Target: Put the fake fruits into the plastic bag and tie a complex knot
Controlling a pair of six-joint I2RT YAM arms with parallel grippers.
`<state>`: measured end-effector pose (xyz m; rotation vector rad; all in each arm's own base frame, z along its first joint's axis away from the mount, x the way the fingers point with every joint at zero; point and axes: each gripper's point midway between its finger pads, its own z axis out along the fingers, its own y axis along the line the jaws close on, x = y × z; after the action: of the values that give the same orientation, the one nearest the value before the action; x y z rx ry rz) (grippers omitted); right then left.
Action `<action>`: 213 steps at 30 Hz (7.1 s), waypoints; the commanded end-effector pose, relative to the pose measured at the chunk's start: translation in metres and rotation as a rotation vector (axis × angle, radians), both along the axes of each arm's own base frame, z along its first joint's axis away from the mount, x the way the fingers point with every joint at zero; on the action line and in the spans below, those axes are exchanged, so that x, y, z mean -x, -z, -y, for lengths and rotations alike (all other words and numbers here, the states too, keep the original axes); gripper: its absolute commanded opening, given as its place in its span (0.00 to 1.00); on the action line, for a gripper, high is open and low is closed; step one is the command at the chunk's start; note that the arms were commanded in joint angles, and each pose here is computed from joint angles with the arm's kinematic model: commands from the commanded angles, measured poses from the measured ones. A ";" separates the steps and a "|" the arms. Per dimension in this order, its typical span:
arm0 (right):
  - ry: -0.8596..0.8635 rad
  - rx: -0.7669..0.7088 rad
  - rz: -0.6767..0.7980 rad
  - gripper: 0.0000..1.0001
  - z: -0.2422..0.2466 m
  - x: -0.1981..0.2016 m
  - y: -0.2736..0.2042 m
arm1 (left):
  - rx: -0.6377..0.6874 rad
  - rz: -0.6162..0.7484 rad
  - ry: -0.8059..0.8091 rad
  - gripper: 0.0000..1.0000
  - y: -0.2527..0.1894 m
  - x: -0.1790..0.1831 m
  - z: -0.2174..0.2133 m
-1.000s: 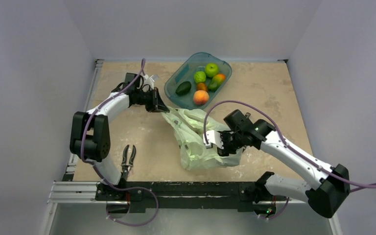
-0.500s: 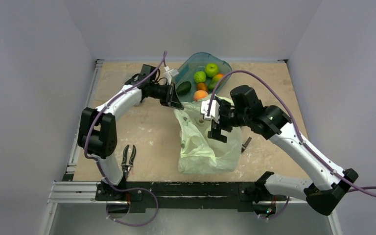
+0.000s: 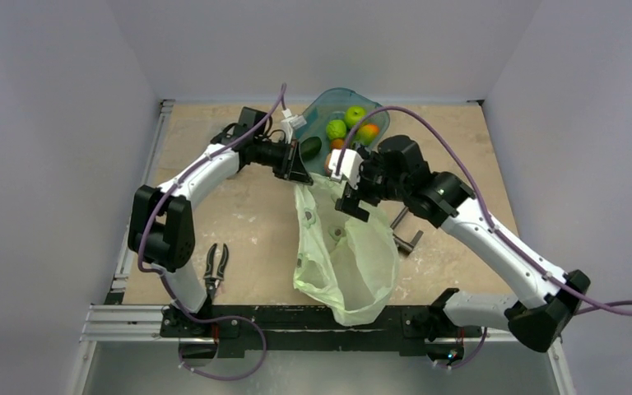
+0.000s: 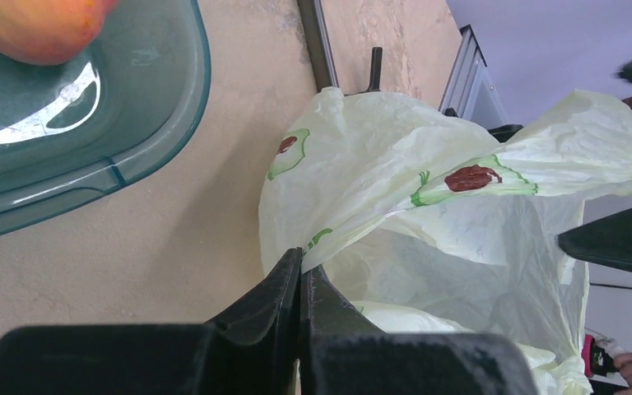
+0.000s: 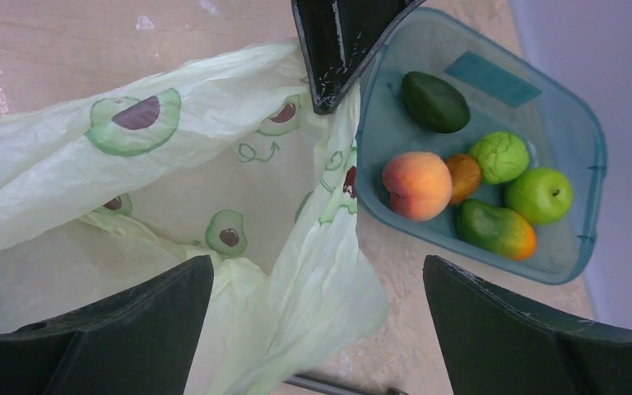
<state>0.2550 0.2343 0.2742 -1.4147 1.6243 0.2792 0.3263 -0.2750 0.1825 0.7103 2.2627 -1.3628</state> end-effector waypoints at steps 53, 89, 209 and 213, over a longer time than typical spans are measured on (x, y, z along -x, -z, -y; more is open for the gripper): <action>0.624 -0.214 -0.867 0.00 0.106 -0.019 0.085 | -0.209 0.890 0.742 0.83 0.006 0.115 -0.024; 0.904 0.109 -0.530 0.00 0.218 0.016 0.078 | -0.489 0.491 -0.017 0.56 0.012 -0.100 0.024; 0.649 -0.080 -0.823 0.00 0.170 -0.016 0.118 | -0.665 -0.009 -0.128 0.80 0.136 0.043 -0.092; 0.645 -0.088 -0.833 0.00 0.159 -0.026 0.131 | -0.694 -0.035 -0.154 0.70 0.146 0.029 -0.099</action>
<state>0.2651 0.0660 0.1460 -0.6325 2.6329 0.6046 0.2832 -0.1831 0.0420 0.7637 2.7307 -0.5401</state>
